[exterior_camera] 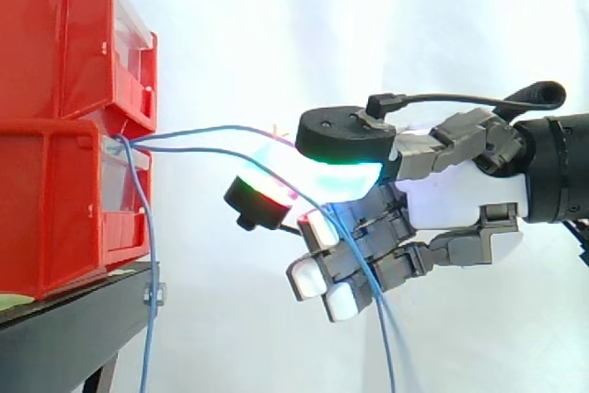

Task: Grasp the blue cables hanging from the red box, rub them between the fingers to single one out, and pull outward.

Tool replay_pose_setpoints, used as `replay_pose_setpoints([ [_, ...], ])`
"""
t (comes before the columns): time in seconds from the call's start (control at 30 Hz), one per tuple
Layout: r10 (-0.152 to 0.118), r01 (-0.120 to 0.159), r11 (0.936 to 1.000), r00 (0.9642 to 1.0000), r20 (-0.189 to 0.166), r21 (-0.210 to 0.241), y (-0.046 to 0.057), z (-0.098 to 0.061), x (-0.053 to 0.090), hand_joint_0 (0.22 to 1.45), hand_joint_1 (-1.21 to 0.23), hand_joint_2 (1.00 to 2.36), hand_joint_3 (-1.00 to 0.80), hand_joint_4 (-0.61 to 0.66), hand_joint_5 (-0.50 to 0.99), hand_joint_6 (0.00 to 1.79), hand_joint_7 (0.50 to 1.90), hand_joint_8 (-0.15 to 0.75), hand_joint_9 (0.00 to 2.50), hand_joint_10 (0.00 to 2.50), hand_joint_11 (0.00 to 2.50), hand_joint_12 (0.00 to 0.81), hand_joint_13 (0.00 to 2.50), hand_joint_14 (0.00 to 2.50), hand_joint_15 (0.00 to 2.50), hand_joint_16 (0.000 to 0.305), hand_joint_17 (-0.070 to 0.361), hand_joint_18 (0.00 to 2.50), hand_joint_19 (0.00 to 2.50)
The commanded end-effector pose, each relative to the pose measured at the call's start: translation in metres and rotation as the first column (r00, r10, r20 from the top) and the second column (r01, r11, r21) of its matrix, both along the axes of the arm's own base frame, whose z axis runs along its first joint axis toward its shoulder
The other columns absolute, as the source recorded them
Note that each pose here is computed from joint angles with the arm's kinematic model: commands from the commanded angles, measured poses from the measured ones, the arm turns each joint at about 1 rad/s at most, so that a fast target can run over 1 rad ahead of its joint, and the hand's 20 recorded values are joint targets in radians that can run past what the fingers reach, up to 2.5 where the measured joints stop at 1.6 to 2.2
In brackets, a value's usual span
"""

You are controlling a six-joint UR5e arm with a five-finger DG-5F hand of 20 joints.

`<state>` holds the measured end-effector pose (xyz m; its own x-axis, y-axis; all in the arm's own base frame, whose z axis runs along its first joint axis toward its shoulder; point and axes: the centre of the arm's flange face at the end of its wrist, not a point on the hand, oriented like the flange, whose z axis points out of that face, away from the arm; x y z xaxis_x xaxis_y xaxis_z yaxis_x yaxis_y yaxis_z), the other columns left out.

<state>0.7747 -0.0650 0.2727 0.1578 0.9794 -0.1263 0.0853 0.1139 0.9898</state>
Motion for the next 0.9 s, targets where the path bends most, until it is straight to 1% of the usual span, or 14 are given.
replay_pose_setpoints([
  [0.0, -0.001, 0.001, 1.0000, 1.0000, 0.001, 0.000, -0.0057, 0.0005, -0.0002, 0.75, -0.91, 1.00, -0.50, 0.02, -0.17, 0.92, 0.85, 0.265, 1.07, 0.02, 0.68, 0.329, 0.93, 0.02, 0.55, 0.044, 0.099, 0.84, 0.57],
  [0.07, 0.005, -0.005, 1.0000, 1.0000, 0.001, -0.001, -0.0051, 0.0005, -0.0001, 0.68, -0.88, 1.00, -0.50, 0.05, -0.17, 0.91, 0.87, 0.275, 1.09, 0.02, 0.69, 0.330, 0.94, 0.02, 0.55, 0.044, 0.098, 0.84, 0.59],
  [0.13, 0.009, -0.009, 1.0000, 0.9999, 0.004, 0.000, -0.0067, 0.0019, 0.0004, 0.59, -0.81, 1.00, -0.50, 0.06, -0.17, 0.91, 0.88, 0.284, 1.11, 0.02, 0.70, 0.337, 0.95, 0.02, 0.57, 0.045, 0.101, 0.84, 0.61],
  [0.17, 0.013, -0.013, 0.9999, 0.9999, 0.005, 0.000, -0.0063, 0.0026, 0.0007, 0.58, -0.80, 1.00, -0.50, 0.06, -0.17, 0.91, 0.89, 0.286, 1.11, 0.02, 0.70, 0.339, 0.95, 0.02, 0.58, 0.046, 0.103, 0.84, 0.62],
  [0.23, 0.013, -0.013, 0.9999, 0.9999, 0.006, -0.002, -0.0073, 0.0039, 0.0011, 0.52, -0.74, 1.00, -0.50, 0.07, -0.16, 0.90, 0.89, 0.297, 1.12, 0.02, 0.68, 0.358, 0.96, 0.02, 0.58, 0.049, 0.111, 0.85, 0.62],
  [0.33, 0.013, -0.013, 0.9999, 0.9999, 0.008, -0.010, -0.0083, 0.0060, 0.0017, 0.49, -0.68, 1.00, -0.50, 0.08, -0.16, 0.90, 0.88, 0.308, 1.13, 0.02, 0.67, 0.373, 0.96, 0.02, 0.57, 0.052, 0.118, 0.86, 0.63],
  [0.43, 0.012, -0.012, 0.9999, 0.9999, 0.009, -0.012, -0.0094, 0.0067, 0.0019, 0.49, -0.64, 1.00, -0.50, 0.09, -0.16, 0.89, 0.88, 0.308, 1.14, 0.02, 0.66, 0.376, 0.97, 0.02, 0.57, 0.053, 0.119, 0.86, 0.63],
  [0.47, 0.013, -0.013, 0.9998, 0.9999, 0.009, -0.012, -0.0083, 0.0067, 0.0020, 0.49, -0.63, 1.00, -0.50, 0.09, -0.16, 0.89, 0.88, 0.309, 1.14, 0.02, 0.67, 0.375, 0.97, 0.02, 0.57, 0.052, 0.118, 0.86, 0.64],
  [0.5, 0.012, -0.012, 0.9999, 0.9999, 0.009, -0.012, -0.0094, 0.0067, 0.0019, 0.50, -0.63, 1.00, -0.50, 0.09, -0.16, 0.89, 0.89, 0.309, 1.14, 0.02, 0.67, 0.375, 0.97, 0.02, 0.57, 0.052, 0.118, 0.86, 0.63],
  [0.73, 0.013, -0.013, 0.9998, 0.9999, 0.009, -0.012, -0.0083, 0.0067, 0.0020, 0.55, -0.65, 1.00, -0.50, 0.08, -0.15, 0.88, 0.92, 0.302, 1.14, 0.02, 0.68, 0.359, 0.96, 0.02, 0.58, 0.049, 0.110, 0.84, 0.65],
  [0.87, 0.016, -0.016, 0.9998, 0.9998, 0.009, -0.012, -0.0059, 0.0067, 0.0022, 0.55, -0.64, 1.00, -0.50, 0.08, -0.15, 0.88, 0.91, 0.302, 1.16, 0.02, 0.68, 0.358, 0.97, 0.02, 0.58, 0.048, 0.109, 0.85, 0.66],
])
